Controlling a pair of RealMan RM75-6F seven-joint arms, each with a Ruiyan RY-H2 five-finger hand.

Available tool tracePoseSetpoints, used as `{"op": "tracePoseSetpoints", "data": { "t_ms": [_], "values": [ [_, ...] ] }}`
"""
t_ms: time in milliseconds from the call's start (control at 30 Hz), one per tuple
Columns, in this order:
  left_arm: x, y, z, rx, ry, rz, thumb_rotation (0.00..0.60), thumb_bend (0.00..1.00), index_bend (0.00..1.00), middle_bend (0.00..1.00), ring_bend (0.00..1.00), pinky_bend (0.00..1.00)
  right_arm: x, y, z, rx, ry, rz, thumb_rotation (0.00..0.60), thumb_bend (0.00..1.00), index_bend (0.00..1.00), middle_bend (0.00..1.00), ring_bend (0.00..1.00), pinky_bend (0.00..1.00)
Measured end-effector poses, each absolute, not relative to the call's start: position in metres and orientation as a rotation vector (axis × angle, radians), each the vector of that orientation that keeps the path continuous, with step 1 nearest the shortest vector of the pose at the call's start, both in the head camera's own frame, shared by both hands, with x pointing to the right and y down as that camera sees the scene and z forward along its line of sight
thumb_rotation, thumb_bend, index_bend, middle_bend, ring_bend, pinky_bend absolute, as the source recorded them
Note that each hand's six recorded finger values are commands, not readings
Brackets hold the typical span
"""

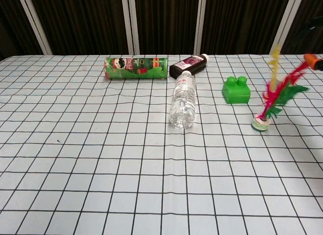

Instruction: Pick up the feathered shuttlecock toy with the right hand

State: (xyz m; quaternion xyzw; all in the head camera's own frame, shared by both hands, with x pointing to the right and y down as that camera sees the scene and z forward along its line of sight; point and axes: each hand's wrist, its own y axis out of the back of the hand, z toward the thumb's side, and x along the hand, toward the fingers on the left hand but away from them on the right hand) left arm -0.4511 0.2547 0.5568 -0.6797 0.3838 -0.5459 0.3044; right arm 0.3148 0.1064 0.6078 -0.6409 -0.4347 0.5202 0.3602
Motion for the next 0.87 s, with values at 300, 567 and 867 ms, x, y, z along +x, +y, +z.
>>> {"op": "tracePoseSetpoints", "data": {
  "t_ms": [300, 567, 867],
  "values": [
    [-0.451, 0.255, 0.556, -1.798, 1.021, -1.444, 0.6, 0.0, 0.0, 0.0, 0.0, 0.0, 0.32, 0.113, 0.593, -1.636, -1.127, 1.359, 0.6, 0.48, 0.0, 0.0, 0.0, 0.0],
    [-0.452, 0.254, 0.555, -1.797, 1.024, -1.438, 0.6, 0.0, 0.0, 0.0, 0.0, 0.0, 0.349, 0.119, 0.561, -1.532, -1.111, 1.363, 0.6, 0.44, 0.0, 0.0, 0.0, 0.0],
    [-0.45, 0.254, 0.555, -1.768, 1.006, -1.411, 0.6, 0.0, 0.0, 0.0, 0.0, 0.0, 0.405, 0.198, 0.533, -1.424, -0.934, 1.456, 0.6, 0.37, 0.0, 0.0, 0.0, 0.0]
  ]
}}
